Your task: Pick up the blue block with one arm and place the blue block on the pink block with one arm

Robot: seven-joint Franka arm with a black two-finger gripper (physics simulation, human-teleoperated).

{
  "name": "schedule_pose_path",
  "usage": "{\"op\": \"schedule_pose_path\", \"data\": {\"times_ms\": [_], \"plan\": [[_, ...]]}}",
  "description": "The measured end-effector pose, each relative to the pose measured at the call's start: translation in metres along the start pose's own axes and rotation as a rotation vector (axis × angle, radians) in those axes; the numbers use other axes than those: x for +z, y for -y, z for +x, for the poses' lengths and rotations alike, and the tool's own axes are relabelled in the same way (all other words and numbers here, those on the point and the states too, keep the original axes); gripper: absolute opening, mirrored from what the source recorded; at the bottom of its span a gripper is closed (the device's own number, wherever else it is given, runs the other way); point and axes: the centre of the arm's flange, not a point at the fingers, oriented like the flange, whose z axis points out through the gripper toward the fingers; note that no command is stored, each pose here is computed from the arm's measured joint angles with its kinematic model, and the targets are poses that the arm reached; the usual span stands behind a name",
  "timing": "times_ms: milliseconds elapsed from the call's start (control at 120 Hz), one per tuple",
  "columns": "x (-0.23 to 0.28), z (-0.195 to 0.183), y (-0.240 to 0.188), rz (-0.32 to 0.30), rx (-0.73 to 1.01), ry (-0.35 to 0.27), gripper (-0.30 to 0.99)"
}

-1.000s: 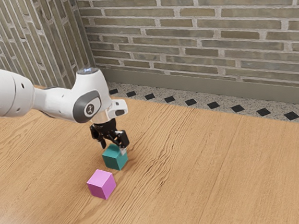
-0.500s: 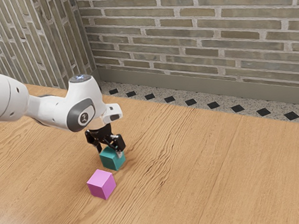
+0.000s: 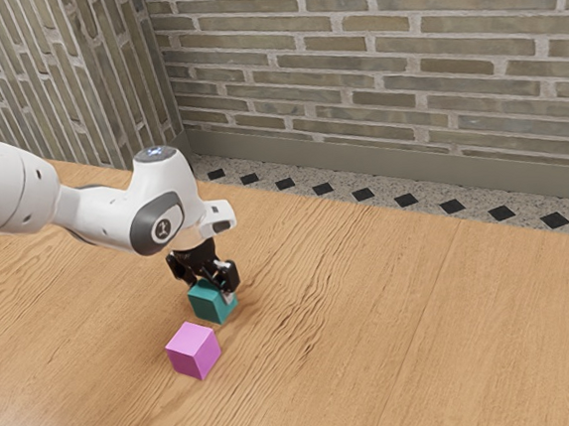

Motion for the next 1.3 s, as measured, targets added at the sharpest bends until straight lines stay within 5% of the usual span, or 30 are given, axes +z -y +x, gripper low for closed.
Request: {"op": "schedule_pose_path", "data": {"times_ms": [300,633,1300], "plan": [[-0.046,-0.021,-0.009,0.028,0.007,-0.044,0.38],[-0.103,-0.091,-0.052,0.042,0.014,-0.082,0.37],[-0.088,-0.142,-0.039,0.001,-0.062,0.109,0.37]]}}
